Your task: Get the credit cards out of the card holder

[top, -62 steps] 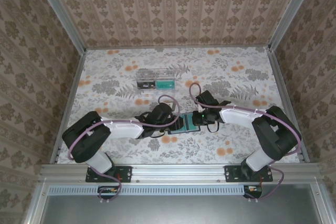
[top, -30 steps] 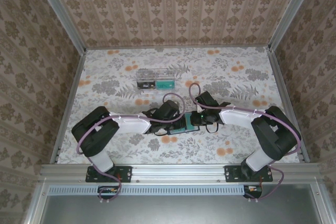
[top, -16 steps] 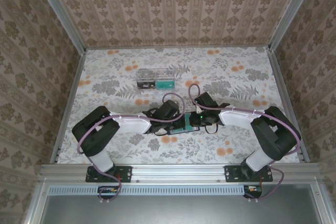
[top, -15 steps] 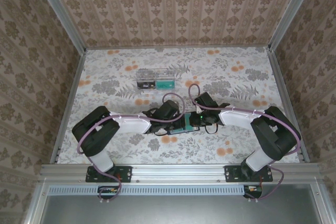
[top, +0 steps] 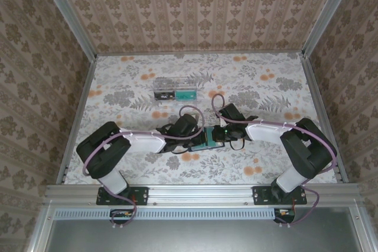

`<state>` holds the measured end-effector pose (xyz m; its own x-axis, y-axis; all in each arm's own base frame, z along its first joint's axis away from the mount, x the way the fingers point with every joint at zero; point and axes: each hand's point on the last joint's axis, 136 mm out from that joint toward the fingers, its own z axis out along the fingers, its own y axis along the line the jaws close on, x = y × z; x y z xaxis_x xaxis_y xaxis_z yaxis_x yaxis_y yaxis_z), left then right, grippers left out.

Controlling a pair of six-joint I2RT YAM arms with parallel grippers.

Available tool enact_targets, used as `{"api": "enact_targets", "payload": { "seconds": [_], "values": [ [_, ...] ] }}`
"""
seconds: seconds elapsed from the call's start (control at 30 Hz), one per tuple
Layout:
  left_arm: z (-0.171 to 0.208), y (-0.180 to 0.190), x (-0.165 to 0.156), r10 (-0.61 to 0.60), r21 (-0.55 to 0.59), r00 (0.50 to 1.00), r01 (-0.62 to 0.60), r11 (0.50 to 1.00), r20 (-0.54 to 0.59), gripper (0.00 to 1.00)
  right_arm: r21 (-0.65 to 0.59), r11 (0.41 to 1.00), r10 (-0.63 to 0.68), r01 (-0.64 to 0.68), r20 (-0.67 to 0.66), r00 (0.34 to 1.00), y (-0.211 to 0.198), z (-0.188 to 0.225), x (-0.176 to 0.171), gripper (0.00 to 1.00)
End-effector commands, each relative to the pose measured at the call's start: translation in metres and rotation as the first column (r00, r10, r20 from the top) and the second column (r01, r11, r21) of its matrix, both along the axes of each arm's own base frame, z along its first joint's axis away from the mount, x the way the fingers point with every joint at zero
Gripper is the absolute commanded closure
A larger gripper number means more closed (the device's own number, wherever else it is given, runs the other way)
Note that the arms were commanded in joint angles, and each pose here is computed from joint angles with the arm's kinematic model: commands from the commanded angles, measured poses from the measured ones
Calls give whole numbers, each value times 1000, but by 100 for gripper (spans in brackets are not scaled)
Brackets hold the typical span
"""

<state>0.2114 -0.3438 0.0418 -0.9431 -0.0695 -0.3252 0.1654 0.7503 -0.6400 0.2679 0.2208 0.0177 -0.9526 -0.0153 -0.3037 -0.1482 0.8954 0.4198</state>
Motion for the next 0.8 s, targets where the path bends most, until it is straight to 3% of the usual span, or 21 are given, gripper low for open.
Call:
{"api": "enact_targets", "payload": {
  "seconds": [0.0,0.77],
  "values": [
    [-2,11,-3,16,6,1000,-16,1000,-13,94,-92,996,-19,10,-95,995,-21,-30,-18,88],
    [7,58,-8,86,11,996,-86,996,9,93,-103,994,-46,37,-85,995,-29,-24,-15,88]
  ]
}}
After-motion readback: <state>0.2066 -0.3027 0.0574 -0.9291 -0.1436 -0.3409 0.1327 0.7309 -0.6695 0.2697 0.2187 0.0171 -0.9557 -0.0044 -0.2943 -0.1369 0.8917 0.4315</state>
